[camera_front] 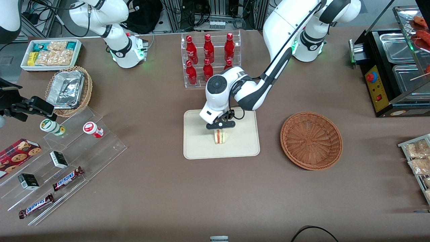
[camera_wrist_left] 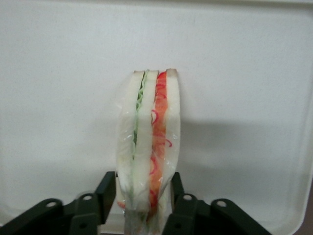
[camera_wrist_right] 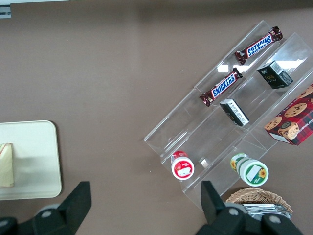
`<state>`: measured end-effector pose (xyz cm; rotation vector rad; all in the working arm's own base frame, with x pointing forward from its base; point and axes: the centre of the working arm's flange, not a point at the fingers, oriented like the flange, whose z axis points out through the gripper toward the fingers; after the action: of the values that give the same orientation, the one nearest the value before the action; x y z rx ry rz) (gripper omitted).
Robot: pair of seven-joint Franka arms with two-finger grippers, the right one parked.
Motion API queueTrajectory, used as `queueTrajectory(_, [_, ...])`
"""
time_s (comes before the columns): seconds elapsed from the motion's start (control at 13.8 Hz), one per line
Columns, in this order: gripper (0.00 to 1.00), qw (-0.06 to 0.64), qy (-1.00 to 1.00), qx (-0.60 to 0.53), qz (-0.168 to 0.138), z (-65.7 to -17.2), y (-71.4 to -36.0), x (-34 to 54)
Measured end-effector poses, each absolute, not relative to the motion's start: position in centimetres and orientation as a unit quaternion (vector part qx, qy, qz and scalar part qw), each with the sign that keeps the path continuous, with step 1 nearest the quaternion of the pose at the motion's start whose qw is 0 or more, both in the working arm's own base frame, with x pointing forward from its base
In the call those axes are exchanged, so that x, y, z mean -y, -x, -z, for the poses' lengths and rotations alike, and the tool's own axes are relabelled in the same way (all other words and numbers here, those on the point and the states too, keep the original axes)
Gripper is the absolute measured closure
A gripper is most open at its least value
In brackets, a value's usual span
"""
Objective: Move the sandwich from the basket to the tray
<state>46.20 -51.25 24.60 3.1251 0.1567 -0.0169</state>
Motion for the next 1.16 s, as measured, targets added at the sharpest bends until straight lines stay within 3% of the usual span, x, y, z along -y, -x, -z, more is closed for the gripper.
queueTrajectory(0.29, [0.01,0.010,-0.995,-0.093,-0.021,-31.8,-48.6,49.5])
queueTrajectory(0.73, [0.00,-0.045,-0.980,-0.189,-0.029,-48.5,-52.6,35.9])
queueTrajectory(1.16, [0.00,-0.072,-0.985,-0.154,0.012,-56.3,-54.7,19.6])
